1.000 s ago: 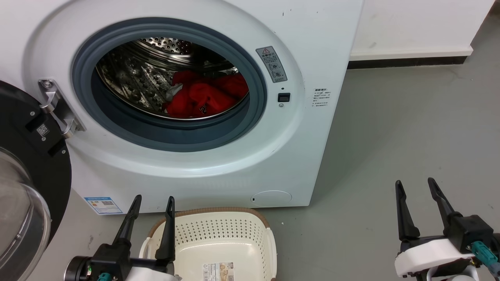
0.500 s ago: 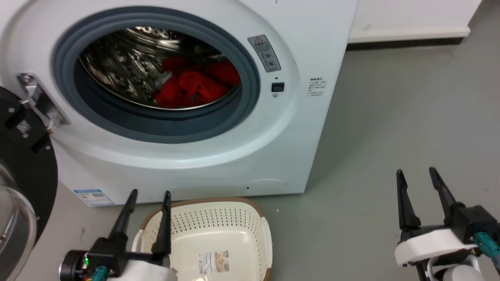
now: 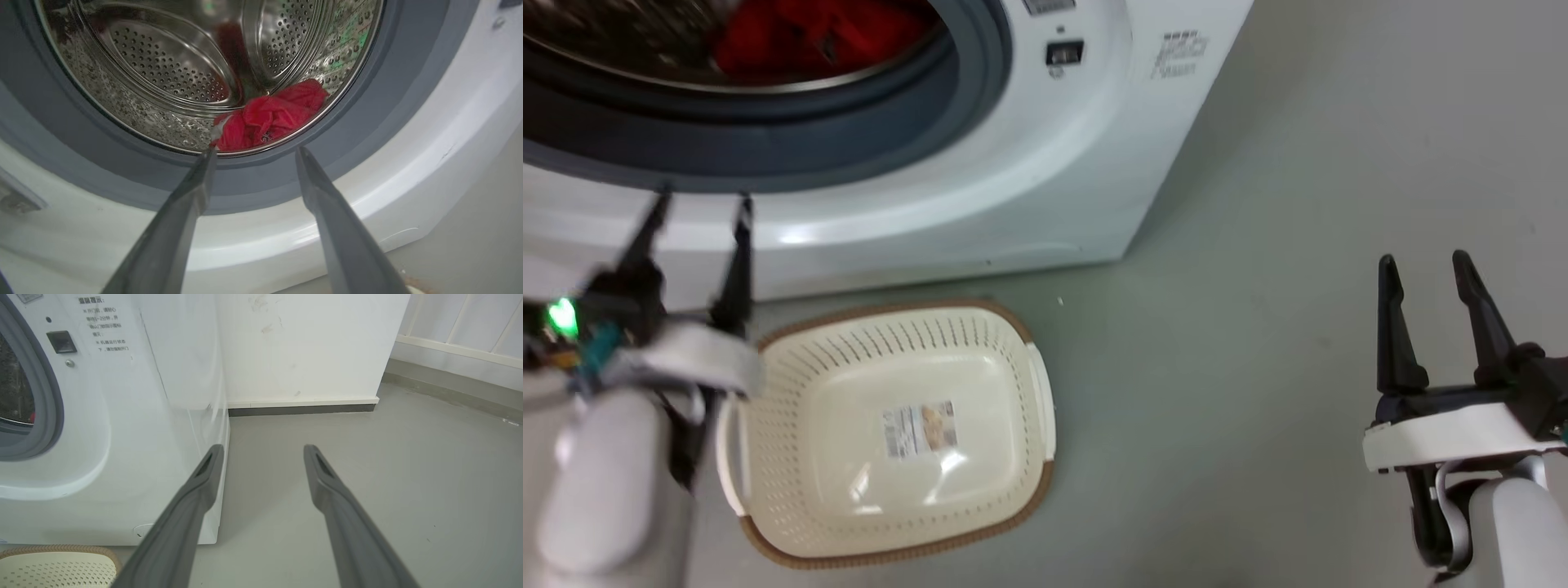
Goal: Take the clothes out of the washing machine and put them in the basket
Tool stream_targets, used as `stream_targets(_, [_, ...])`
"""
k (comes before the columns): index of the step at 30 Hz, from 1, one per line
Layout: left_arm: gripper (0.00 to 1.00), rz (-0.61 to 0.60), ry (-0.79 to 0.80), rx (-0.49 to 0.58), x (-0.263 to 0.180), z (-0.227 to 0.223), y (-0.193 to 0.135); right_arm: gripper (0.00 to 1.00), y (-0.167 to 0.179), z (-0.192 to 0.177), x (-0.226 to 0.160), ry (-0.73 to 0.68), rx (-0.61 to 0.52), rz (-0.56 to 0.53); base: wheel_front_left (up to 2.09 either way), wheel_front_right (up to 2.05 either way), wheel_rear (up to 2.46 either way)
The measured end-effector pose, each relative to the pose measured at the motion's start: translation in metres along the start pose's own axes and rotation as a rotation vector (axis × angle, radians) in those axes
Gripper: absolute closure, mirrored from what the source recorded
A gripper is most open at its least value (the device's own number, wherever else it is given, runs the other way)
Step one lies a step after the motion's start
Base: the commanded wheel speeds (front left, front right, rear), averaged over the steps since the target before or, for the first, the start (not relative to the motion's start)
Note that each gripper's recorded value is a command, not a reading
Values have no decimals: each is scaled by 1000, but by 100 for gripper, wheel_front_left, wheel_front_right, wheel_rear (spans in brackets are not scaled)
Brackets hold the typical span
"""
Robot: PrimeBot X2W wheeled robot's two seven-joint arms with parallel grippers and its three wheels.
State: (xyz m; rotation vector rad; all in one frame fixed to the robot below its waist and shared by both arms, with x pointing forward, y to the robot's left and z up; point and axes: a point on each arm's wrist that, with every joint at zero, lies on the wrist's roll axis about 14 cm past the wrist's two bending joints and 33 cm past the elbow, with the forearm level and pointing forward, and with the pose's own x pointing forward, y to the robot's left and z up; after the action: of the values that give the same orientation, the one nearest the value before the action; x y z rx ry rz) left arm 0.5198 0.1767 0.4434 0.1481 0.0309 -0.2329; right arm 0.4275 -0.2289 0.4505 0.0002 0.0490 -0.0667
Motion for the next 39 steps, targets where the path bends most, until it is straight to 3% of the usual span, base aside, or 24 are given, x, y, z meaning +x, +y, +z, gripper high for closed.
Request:
stream_targets(7, [0,-33,191,98,99,-34,39,0,-8,-44,13,104,8,-25,0,0,0])
stream_targets(14, [0,-42,434,92,167,-69,49,0,-20,-78,12,190,9,-59,0,0,0])
stream_targets(22, [0,-87,698,59,197,-109,40,0,-27,-96,6,243,13,-81,0,0,0])
stream_targets(38, [0,-98,871,72,222,-147,41,0,-32,-114,-4,307,13,-100,0,0,0])
stream_targets(39, [42,-102,880,71,221,-151,39,0,-32,-114,-3,308,14,-101,0,0,0])
